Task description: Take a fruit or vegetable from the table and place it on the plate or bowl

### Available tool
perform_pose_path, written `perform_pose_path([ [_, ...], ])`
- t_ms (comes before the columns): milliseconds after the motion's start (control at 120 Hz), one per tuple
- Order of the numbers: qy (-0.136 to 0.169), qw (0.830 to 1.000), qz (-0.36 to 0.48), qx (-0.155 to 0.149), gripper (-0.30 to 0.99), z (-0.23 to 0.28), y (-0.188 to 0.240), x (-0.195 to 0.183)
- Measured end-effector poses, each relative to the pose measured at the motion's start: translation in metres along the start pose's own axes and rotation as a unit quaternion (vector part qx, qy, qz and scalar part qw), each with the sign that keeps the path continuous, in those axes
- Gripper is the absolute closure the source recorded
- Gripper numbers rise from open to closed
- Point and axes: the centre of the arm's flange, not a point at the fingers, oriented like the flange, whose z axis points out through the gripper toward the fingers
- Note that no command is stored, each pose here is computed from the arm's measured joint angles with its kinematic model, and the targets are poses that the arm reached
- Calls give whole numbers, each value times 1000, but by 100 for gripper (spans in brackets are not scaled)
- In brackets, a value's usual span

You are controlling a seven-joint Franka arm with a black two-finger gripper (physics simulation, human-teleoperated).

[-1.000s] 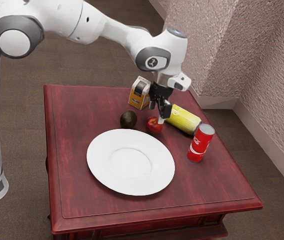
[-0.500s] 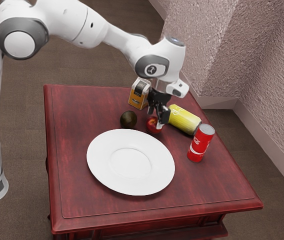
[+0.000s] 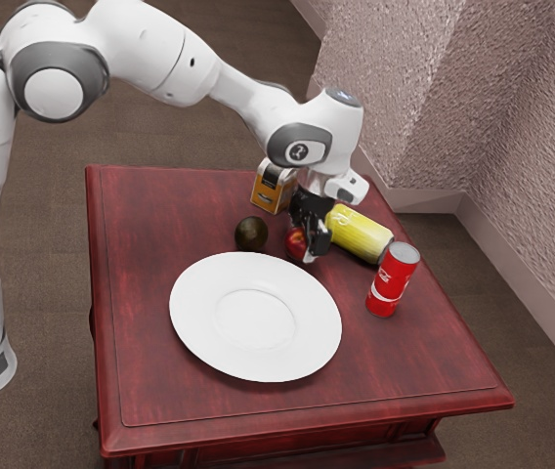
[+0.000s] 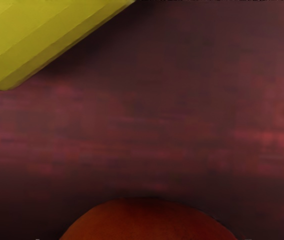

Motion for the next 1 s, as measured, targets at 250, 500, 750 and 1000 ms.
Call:
perform_pose_path([
  [250,32,999,7,0,32,-48,4,-16],
  [500,40,998,45,3,32,-84,35,-53],
  [750,18,988,150,4,33,-78,141,-81],
  [1000,12,989,145,5,10,-76,128,-81],
])
